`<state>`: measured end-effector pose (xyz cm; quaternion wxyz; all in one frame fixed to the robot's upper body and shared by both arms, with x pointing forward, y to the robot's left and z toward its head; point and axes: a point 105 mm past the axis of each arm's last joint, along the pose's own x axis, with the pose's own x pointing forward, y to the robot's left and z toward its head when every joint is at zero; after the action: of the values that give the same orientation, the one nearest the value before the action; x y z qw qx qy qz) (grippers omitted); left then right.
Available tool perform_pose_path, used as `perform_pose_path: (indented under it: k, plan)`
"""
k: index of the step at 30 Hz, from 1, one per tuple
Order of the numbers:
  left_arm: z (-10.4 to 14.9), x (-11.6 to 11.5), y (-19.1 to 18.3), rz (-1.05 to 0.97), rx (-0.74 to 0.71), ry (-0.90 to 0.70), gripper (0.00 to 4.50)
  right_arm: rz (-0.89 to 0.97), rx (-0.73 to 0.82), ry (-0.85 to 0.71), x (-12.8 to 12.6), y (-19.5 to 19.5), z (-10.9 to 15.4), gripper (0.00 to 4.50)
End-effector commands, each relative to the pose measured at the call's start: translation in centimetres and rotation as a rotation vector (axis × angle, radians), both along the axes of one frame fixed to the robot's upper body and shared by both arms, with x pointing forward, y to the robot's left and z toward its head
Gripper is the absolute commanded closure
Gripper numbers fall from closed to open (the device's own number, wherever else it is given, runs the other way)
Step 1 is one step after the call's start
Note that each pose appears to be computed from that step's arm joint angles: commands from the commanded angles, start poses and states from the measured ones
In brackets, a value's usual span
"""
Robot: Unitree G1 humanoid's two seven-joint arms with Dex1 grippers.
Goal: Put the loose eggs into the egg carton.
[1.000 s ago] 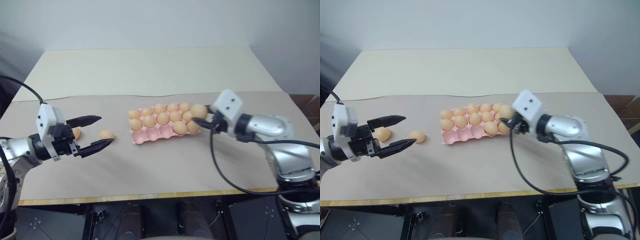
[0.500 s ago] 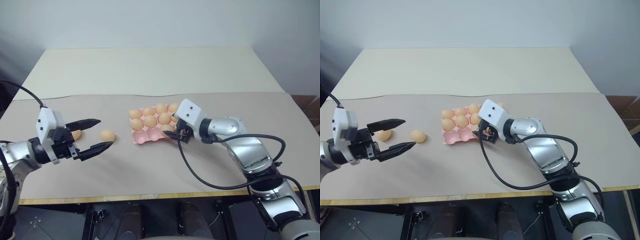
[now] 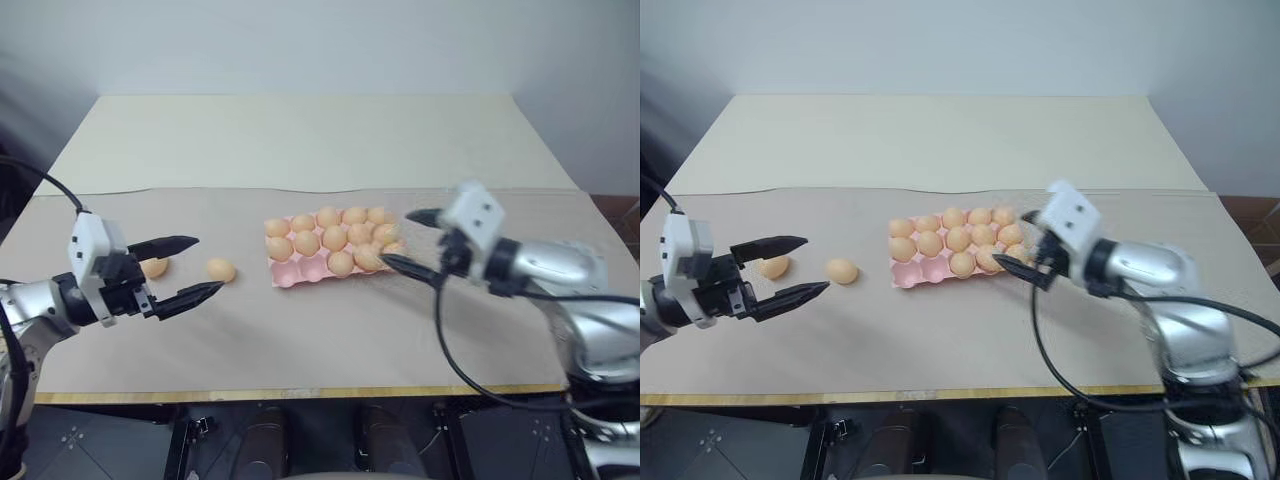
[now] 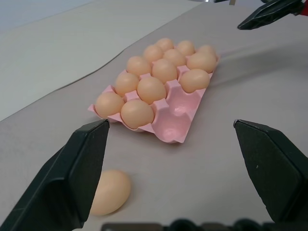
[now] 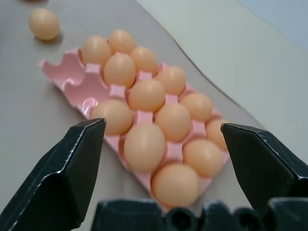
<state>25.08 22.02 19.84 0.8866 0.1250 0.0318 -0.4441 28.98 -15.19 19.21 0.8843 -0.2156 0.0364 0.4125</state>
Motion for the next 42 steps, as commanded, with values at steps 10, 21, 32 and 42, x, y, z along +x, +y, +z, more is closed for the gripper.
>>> perform_pose_path:
  k: [10,21,32,42]
  plan:
    - [0.2,-0.8,0.4,0.037,-0.005,-0.036,0.00,-0.094,0.000,-0.009,-2.7,-6.4,-1.0,0.04]
    - [0.3,-0.5,0.2,0.055,-0.018,-0.051,0.00,-0.090,-0.013,-0.032,-2.3,-6.1,-1.0,0.04]
    - [-2.3,1.7,3.1,0.307,0.084,0.019,0.00,-0.017,-0.003,-0.092,-1.9,-4.1,0.5,0.04]
    - [-5.6,4.2,1.1,0.494,0.076,0.202,0.00,0.000,-0.007,-0.110,-2.1,-3.8,1.1,0.04]
